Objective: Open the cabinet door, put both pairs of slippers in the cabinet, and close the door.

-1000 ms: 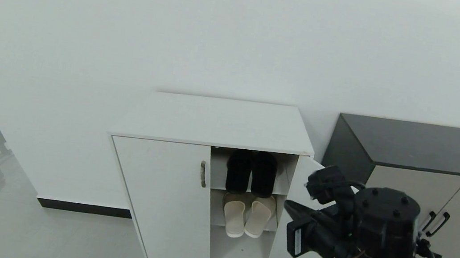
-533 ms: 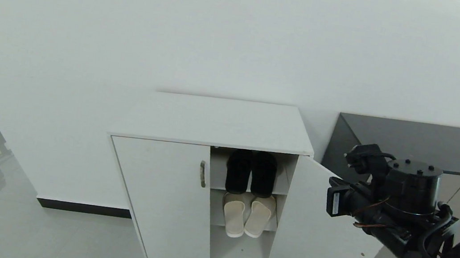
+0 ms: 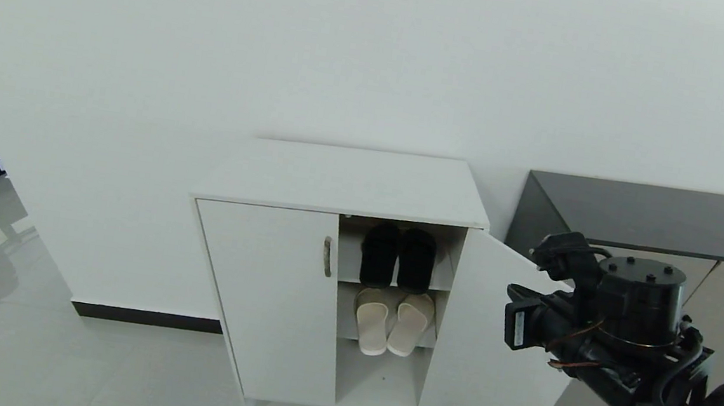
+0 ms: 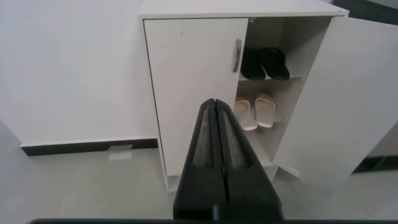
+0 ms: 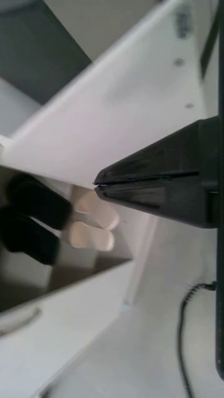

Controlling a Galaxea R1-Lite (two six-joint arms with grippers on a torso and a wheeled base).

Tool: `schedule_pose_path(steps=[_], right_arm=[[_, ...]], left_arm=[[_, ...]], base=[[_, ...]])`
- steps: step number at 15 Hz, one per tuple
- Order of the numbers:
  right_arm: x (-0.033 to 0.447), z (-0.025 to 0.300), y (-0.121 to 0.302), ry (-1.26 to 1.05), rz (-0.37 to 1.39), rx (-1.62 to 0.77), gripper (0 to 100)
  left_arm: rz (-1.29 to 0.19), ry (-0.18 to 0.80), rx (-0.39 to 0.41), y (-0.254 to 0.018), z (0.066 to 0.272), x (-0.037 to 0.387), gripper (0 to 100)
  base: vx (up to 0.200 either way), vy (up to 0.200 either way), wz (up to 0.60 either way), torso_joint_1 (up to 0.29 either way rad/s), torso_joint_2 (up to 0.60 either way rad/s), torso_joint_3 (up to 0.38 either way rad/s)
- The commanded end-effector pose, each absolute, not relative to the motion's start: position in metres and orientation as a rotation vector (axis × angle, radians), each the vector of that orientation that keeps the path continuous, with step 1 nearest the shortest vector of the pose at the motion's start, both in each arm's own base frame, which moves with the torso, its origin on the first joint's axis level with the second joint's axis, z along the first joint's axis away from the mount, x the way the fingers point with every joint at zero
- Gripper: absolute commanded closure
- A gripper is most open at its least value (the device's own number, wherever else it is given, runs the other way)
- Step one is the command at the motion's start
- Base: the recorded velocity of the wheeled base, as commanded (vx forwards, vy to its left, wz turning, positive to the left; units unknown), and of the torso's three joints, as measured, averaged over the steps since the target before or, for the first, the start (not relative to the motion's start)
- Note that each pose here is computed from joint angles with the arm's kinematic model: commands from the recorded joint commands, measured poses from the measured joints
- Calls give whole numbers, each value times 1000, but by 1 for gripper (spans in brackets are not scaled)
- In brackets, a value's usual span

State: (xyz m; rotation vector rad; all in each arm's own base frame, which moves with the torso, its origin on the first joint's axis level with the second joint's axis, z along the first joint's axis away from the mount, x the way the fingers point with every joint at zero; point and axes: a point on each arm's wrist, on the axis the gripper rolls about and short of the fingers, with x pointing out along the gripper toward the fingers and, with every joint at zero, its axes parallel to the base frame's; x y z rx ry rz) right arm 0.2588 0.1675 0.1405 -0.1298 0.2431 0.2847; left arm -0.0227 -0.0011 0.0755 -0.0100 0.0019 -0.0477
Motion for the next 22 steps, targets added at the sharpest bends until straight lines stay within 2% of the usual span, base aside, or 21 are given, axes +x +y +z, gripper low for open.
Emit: schedule_pose_path(steps=[1, 8, 13, 17, 22], right_arm=[[259, 138, 169, 250, 289, -134, 100], [329, 130, 97, 262, 85, -80, 100], [354, 133, 56, 237, -23, -56, 100], [366, 114, 40, 310, -42, -70, 100], [360, 112, 39, 378, -12, -81, 100]], left_arm=[[-48, 2, -11, -1, 76, -23, 100], [-46, 2, -11, -1, 76, -23, 100], [-46, 2, -11, -1, 76, -23, 100], [-46, 2, -11, -1, 76, -23, 100], [-46, 2, -11, -1, 76, -23, 100]], base=[[0, 0, 0, 0, 0, 0], [0, 0, 0, 0, 0, 0], [0, 0, 0, 0, 0, 0], [0, 0, 0, 0, 0, 0], [0, 0, 0, 0, 0, 0]])
